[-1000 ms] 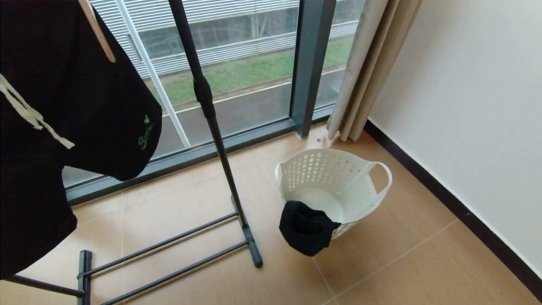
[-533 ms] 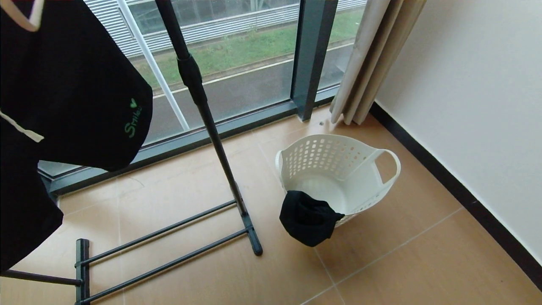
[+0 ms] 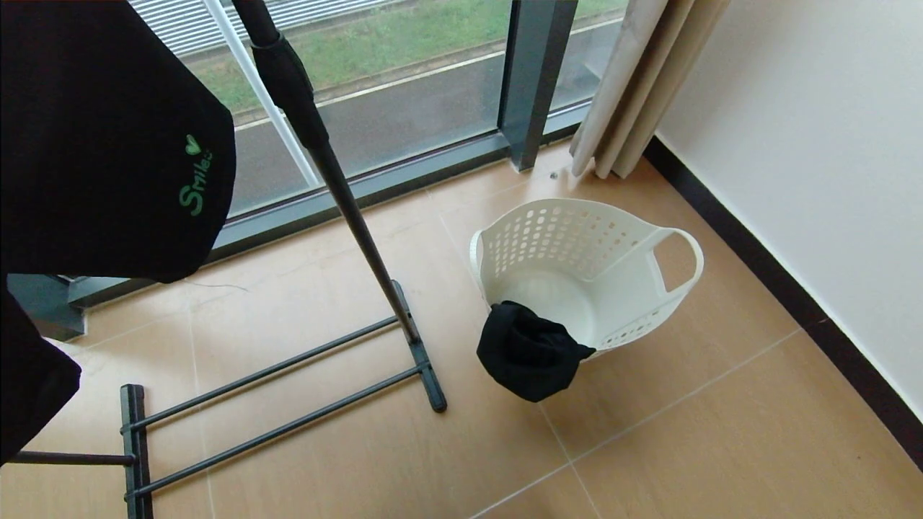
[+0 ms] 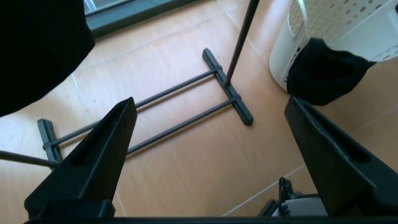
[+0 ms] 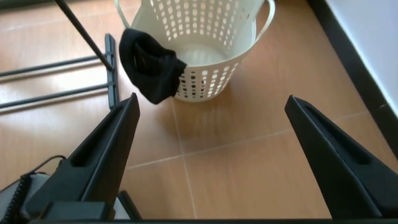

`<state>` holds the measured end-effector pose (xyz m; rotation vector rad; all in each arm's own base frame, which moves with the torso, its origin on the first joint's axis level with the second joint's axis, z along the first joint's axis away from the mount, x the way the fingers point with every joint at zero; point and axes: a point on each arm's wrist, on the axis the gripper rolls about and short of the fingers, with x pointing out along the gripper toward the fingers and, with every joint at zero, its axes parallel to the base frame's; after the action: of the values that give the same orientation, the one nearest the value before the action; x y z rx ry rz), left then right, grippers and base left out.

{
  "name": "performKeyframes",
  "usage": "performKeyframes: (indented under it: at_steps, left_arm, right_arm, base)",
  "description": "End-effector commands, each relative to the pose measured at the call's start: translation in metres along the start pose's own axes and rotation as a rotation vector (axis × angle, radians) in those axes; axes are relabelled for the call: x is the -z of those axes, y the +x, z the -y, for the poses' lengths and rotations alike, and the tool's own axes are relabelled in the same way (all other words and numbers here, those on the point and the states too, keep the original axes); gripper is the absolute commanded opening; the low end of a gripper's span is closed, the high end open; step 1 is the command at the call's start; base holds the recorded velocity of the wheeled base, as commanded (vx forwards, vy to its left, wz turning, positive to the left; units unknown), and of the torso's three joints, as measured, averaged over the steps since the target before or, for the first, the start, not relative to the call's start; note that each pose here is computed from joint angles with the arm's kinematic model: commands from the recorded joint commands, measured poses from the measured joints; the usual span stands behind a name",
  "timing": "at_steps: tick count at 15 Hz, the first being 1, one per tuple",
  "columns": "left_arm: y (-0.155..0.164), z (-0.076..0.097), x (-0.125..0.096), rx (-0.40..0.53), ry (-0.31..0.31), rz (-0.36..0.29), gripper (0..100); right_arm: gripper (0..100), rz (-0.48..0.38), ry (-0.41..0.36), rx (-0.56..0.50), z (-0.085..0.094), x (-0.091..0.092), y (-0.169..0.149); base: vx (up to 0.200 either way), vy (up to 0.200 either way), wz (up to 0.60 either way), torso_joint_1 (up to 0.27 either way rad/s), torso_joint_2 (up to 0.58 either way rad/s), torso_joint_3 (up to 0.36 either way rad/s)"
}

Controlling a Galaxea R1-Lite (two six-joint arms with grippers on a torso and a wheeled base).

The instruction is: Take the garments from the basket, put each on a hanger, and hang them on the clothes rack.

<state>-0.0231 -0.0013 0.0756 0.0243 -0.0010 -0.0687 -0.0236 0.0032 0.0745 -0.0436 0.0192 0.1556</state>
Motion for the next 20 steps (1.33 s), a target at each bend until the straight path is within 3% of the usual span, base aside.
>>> performKeyframes:
  at_steps: [1, 3, 4, 6, 8, 10, 12, 14, 16, 17, 20]
  left_arm:
    - [0.0, 0.0, 0.0, 0.0, 0.0, -0.002, 100]
    - [0.0, 0.0, 0.0, -0.001, 0.0, -0.002, 100]
    - [0.0, 0.0, 0.0, -0.001, 0.0, -0.002, 100]
    - [0.0, 0.0, 0.0, -0.001, 0.0, -0.003, 100]
    - [0.0, 0.0, 0.0, -0.001, 0.0, -0.002, 100]
    - [0.0, 0.0, 0.0, -0.001, 0.0, -0.002, 100]
    - [0.0, 0.0, 0.0, -0.001, 0.0, -0.002, 100]
    - [0.0, 0.0, 0.0, -0.001, 0.0, -0.002, 100]
    - [0.0, 0.0, 0.0, -0.001, 0.0, -0.003, 100]
    - [0.0, 0.0, 0.0, -0.001, 0.0, -0.003, 100]
    - [0.0, 0.0, 0.0, -0.001, 0.0, -0.002, 100]
  right_arm:
    - [100, -0.002, -0.002, -0.001, 0.0, 0.0, 0.0]
    - [100, -0.03, -0.005, -0.012, 0.0, -0.001, 0.002]
    - [100, -0.052, -0.042, -0.043, 0.001, -0.003, 0.004]
    - [100, -0.145, -0.049, -0.151, 0.003, -0.025, 0.016]
    - [100, -0.292, -0.035, -0.19, 0.005, -0.045, 0.041]
    - [100, -0.388, -0.031, -0.212, 0.006, -0.065, 0.08]
    - [100, -0.442, -0.054, -0.221, 0.007, -0.073, 0.123]
    - [100, -0.443, -0.156, -0.264, 0.007, -0.071, 0.169]
    - [100, -0.444, -0.182, -0.279, 0.007, -0.07, 0.179]
    - [100, -0.46, -0.3, -0.365, 0.006, -0.062, 0.233]
    - [100, -0.395, -0.433, -0.523, 0.003, -0.061, 0.287]
  base:
    - [0.0, 0.0, 0.0, 0.007, 0.0, -0.183]
    - [0.0, 0.0, 0.0, 0.002, 0.0, -0.088]
    - [0.0, 0.0, 0.0, 0.0, 0.0, 0.0]
    - [0.0, 0.0, 0.0, 0.0, 0.0, 0.0]
    - [0.0, 0.0, 0.0, 0.0, 0.0, 0.0]
    - [0.0, 0.0, 0.0, 0.0, 0.0, 0.0]
    - [0.0, 0.0, 0.0, 0.0, 0.0, 0.0]
    - [0.0, 0.0, 0.0, 0.0, 0.0, 0.0]
    - [0.0, 0.0, 0.0, 0.0, 0.0, 0.0]
    - [0.0, 0.0, 0.0, 0.0, 0.0, 0.0]
    - [0.0, 0.0, 0.0, 0.0, 0.0, 0.0]
